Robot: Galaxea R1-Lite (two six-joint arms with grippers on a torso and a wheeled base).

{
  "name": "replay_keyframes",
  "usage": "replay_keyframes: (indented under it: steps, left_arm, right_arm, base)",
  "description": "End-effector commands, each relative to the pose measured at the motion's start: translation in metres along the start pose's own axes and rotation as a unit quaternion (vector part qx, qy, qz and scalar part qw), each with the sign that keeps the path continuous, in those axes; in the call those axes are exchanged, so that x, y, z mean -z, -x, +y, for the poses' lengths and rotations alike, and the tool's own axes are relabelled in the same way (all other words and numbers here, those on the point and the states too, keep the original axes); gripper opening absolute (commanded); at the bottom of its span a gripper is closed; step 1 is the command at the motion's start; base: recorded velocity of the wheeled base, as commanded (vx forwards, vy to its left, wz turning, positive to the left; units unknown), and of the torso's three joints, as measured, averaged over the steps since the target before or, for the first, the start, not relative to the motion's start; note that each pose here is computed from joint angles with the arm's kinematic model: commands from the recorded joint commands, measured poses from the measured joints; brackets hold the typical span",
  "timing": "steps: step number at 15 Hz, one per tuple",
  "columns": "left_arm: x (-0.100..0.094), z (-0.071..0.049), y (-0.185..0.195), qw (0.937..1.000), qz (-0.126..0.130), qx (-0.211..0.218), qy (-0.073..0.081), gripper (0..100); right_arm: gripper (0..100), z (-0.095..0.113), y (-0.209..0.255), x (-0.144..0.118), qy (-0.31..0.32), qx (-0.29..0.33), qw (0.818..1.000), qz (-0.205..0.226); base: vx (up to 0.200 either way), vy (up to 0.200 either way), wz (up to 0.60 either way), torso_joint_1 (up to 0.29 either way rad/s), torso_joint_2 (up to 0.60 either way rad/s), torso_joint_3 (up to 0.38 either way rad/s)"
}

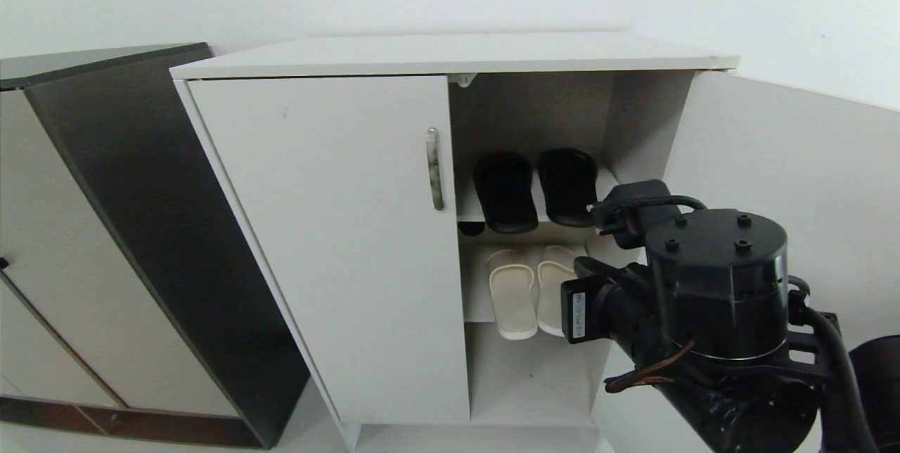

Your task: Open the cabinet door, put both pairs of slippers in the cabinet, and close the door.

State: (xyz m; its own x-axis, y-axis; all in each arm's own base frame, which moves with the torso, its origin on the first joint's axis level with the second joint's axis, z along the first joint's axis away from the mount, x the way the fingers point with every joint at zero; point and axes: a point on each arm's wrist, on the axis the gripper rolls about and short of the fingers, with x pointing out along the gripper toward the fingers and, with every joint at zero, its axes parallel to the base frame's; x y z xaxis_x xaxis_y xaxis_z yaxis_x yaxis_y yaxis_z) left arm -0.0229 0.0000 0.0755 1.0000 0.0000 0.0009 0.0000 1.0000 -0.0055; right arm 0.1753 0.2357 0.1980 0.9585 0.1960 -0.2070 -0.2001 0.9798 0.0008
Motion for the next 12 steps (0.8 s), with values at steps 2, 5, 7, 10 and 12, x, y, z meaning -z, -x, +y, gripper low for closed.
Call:
replay_keyframes:
  steps: [2, 5, 7, 10, 12]
  left_arm:
    - [0.0000, 0.0000, -0.0001, 1.0000, 0.000, -0.001, 0.000, 0]
    - [-0.0001, 0.0000, -0.0002, 1.0000, 0.001, 0.000, 0.000, 0]
    - [0.0000, 0.0000, -0.0001, 1.0000, 0.000, 0.000, 0.000, 0]
    - [0.0000, 0.0000, -0.0001, 1.0000, 0.000, 0.000, 0.000, 0]
    - [0.0000, 0.0000, -0.0001, 1.0000, 0.000, 0.000, 0.000, 0]
  right_arm:
    - [0, 0.0016, -0.0009, 0.0038, 0.004, -0.001, 1.000, 0.005]
    - [0, 0.0020, -0.0015, 0.0050, 0.005, -0.001, 1.000, 0.007]
    - [0, 0.0018, -0.0015, 0.0055, 0.005, -0.001, 1.000, 0.007]
    - [0, 0.0020, -0.0015, 0.0050, 0.005, -0.001, 1.000, 0.007]
    - [0, 0.0021, -0.0018, 0.0059, 0.006, -0.001, 1.000, 0.008]
  base:
    - [-0.200, 0.000, 0.00, 0.002, 0.00, 0.005]
    - [-0.200, 0.000, 0.00, 0.002, 0.00, 0.002]
    - [-0.200, 0.000, 0.00, 0.002, 0.00, 0.005]
    - [-0.200, 0.000, 0.00, 0.006, 0.00, 0.002]
    - [-0.200, 0.000, 0.00, 0.002, 0.00, 0.000]
